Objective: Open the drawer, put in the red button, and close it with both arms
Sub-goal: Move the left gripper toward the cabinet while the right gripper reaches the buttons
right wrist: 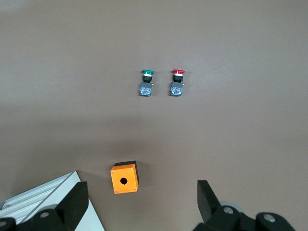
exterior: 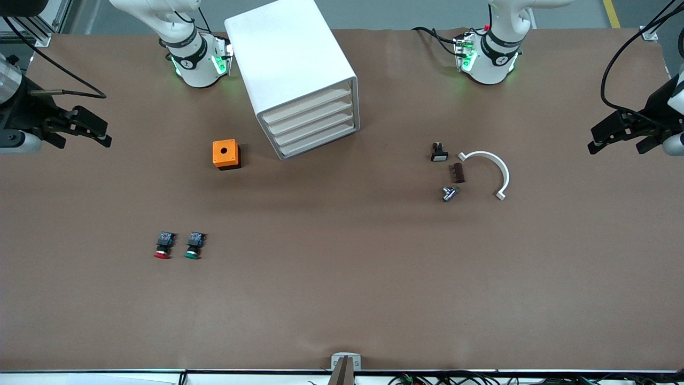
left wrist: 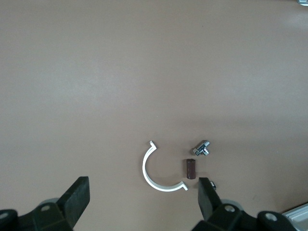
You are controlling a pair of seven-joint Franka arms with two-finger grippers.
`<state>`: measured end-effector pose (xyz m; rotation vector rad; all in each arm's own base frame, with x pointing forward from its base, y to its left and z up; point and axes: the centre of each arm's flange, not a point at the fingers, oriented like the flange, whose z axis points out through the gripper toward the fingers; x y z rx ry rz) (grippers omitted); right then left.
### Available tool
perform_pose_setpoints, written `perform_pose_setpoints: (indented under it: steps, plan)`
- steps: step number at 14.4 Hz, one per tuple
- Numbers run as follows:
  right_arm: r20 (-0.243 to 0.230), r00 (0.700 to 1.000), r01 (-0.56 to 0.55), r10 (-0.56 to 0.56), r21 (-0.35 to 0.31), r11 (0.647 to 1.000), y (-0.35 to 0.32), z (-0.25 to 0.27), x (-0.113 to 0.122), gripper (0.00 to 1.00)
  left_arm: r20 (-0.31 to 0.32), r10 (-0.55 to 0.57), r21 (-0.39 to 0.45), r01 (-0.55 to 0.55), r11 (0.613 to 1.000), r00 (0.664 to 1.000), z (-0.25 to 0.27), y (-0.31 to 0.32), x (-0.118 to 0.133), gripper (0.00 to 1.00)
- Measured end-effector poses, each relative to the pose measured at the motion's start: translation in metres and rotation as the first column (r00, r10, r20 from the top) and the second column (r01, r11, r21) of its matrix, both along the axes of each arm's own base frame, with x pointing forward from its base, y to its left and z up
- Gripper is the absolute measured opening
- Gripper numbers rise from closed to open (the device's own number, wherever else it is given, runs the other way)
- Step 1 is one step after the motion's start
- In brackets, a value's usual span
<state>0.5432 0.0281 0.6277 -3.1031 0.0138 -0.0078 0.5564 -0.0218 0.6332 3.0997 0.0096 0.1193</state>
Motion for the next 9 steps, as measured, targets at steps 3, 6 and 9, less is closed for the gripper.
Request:
perform_pose_setpoints:
  steps: [3,6,9]
  plan:
    - [0.000,1.000,0.002,-0.002,0.000,1.000,-0.001,0.000,0.000,1.00,-0.001,0.000,0.000,0.000,1.000,1.000,-0.001,0.000,0.000,1.00]
    - [0.000,1.000,0.004,-0.004,0.000,1.000,-0.002,0.000,0.000,1.00,-0.011,0.006,0.000,-0.006,1.000,1.000,-0.006,0.002,0.003,1.00]
    - [0.000,1.000,0.005,-0.005,0.000,1.000,-0.003,0.000,0.000,1.00,-0.048,0.033,0.003,-0.033,0.999,0.998,-0.025,0.016,0.012,1.00]
